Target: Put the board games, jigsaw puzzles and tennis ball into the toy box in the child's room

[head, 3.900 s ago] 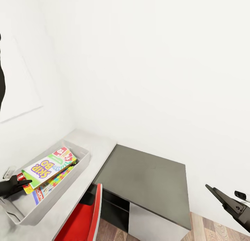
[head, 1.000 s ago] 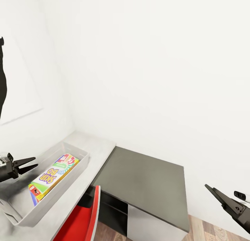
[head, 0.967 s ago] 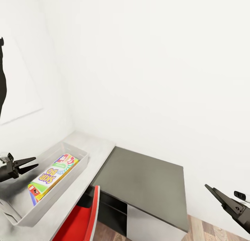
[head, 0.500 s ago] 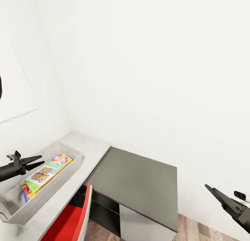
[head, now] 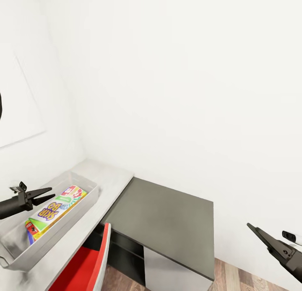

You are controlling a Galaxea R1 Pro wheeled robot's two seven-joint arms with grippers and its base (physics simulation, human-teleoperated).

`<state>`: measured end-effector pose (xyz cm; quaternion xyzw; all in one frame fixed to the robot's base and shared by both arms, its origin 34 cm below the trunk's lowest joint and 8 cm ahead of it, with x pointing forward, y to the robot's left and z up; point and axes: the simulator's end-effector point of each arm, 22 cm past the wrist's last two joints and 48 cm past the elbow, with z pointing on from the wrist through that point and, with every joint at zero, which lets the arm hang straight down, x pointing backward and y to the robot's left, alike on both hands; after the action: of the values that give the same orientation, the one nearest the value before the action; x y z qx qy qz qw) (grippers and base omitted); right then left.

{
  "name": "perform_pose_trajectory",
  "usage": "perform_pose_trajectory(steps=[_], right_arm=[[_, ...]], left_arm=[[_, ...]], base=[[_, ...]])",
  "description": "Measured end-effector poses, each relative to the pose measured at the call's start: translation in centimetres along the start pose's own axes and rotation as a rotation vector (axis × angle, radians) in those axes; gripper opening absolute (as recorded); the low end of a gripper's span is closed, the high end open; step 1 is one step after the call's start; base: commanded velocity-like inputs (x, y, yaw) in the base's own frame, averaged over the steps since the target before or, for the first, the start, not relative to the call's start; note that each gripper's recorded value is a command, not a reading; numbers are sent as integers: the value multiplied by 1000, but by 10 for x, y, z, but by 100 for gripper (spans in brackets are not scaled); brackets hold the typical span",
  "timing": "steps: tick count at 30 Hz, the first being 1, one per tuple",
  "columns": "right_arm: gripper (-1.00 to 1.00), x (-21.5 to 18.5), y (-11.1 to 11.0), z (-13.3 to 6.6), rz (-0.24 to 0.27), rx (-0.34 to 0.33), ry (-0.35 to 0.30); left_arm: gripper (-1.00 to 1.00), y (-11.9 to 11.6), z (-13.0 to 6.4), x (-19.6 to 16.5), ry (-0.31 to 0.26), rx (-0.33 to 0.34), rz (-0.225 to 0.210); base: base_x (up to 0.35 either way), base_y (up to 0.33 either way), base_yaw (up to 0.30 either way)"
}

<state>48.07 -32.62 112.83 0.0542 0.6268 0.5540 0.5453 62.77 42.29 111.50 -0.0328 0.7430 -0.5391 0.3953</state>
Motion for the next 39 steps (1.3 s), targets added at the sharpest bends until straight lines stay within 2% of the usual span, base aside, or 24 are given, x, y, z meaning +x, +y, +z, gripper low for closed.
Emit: perform_pose_trajectory(steps=[17,39], right_arm=[[100,0,1,1,-3,0,2],[100,-5,12,2,-26,-21,-4]], left_arm=[[100,0,0,0,0,1,1],[100,-12,-3,-5,-10,12,20]], base=[[0,0,13],[-34,0,179]])
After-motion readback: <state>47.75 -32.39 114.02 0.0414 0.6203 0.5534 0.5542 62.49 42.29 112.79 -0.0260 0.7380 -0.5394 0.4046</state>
